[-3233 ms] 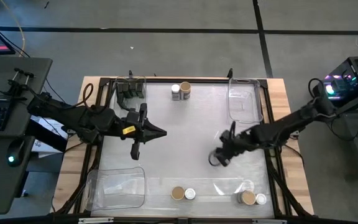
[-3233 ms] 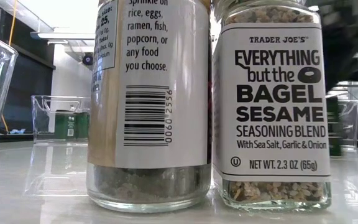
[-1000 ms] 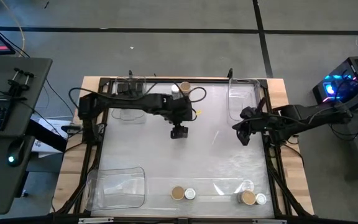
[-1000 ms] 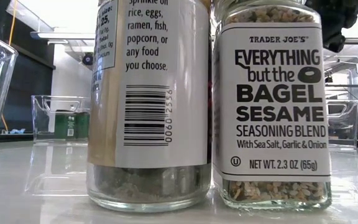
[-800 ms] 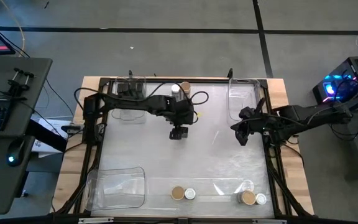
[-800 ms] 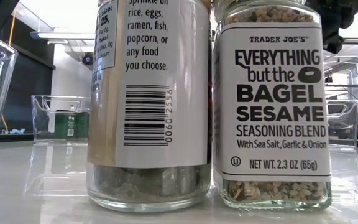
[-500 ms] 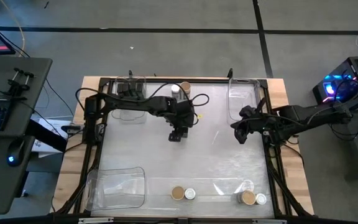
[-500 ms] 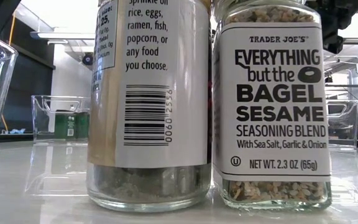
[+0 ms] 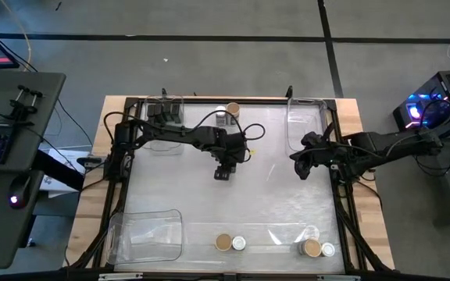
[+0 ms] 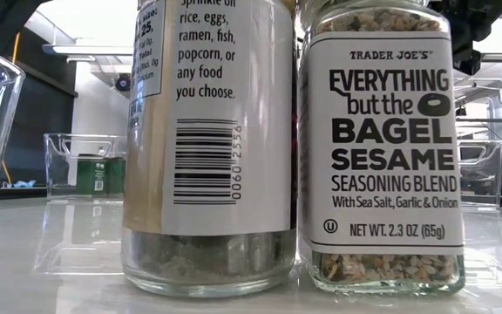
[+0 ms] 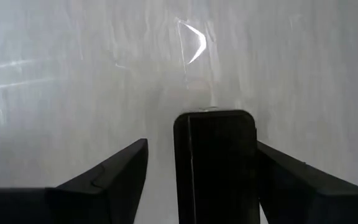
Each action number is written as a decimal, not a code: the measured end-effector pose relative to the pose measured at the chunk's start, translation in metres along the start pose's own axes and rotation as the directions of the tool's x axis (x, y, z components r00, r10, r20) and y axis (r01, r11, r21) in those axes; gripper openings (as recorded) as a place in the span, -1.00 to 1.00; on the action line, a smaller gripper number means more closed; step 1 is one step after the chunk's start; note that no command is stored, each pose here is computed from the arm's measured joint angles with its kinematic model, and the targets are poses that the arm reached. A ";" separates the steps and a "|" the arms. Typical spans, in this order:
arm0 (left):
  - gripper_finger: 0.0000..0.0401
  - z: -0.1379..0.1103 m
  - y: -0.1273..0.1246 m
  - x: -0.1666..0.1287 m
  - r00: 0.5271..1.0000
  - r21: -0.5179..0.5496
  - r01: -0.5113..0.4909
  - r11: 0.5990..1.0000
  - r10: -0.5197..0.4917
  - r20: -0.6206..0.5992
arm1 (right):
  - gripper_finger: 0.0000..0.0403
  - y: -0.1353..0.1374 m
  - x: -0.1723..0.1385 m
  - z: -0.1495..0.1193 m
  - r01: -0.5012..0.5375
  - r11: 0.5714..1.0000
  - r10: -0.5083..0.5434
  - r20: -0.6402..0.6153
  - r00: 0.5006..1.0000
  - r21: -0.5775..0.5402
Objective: Sort spices by type
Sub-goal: Put the black seasoning can into the top left transparent bin
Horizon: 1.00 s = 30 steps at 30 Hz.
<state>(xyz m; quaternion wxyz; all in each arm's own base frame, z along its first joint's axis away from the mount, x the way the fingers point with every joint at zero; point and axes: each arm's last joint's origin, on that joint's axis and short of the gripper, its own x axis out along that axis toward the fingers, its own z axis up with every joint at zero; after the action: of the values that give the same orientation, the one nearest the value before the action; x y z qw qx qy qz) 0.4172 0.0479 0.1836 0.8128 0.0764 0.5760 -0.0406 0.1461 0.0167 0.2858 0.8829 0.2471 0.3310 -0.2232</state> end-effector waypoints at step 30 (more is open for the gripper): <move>-0.52 -0.195 0.056 -0.205 0.848 -0.877 -0.316 0.361 0.523 -0.090 | -1.00 -0.008 0.003 0.006 0.054 0.999 -0.054 0.017 0.998 0.003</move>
<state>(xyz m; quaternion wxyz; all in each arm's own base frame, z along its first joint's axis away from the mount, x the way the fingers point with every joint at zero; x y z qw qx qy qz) 0.1761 0.1321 0.3178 0.7734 -0.2033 0.3890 0.4573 0.1463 0.0069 0.2853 0.8790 0.2373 0.3297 -0.2497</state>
